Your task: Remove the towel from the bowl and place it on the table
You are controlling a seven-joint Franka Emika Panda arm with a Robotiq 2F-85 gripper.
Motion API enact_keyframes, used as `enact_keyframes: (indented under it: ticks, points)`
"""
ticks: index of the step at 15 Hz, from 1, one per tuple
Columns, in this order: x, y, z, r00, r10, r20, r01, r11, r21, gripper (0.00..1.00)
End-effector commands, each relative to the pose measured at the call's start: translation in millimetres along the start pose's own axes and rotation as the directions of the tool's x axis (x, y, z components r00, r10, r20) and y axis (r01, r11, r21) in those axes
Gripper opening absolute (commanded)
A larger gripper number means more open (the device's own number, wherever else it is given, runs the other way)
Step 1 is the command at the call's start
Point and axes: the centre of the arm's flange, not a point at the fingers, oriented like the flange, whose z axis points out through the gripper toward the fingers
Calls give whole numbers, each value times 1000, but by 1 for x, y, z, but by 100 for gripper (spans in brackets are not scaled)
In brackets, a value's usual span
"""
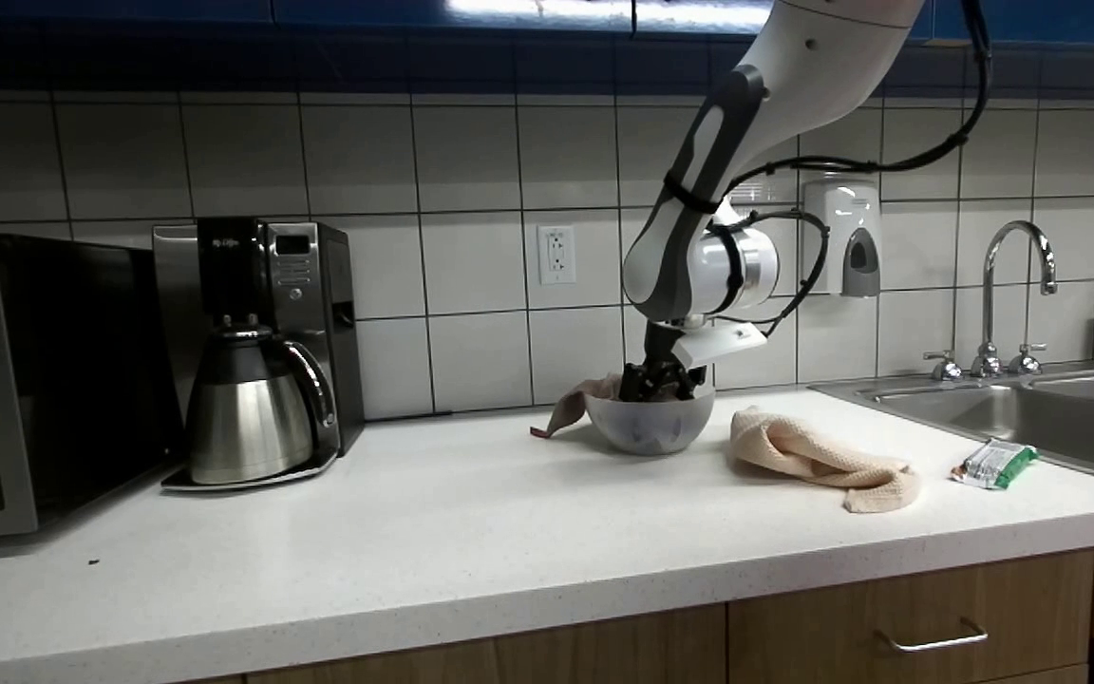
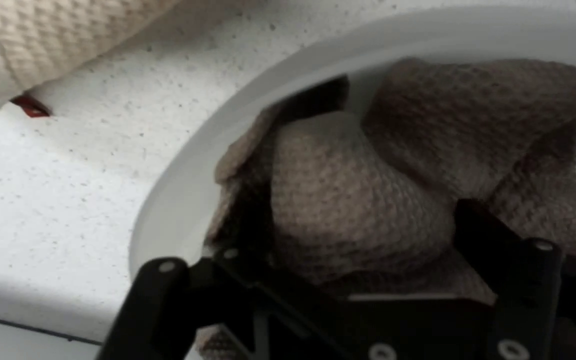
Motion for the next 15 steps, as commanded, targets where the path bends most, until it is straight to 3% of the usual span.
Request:
enact_keyframes:
  ticks: [1,3,9,10,15]
  points:
    - [12,9,8,999,-22,-27,22,1000,19,68]
    - [13,9,8,999,-24,-30,25,1000,18,49]
    - [12,9,-3,999,-22,-41,23,1000,21,5]
    - [11,9,-7,999,-19,-45,20,1000,17,0]
    - [-1,10,-35,996,-8,-89,8,1000,-1,2]
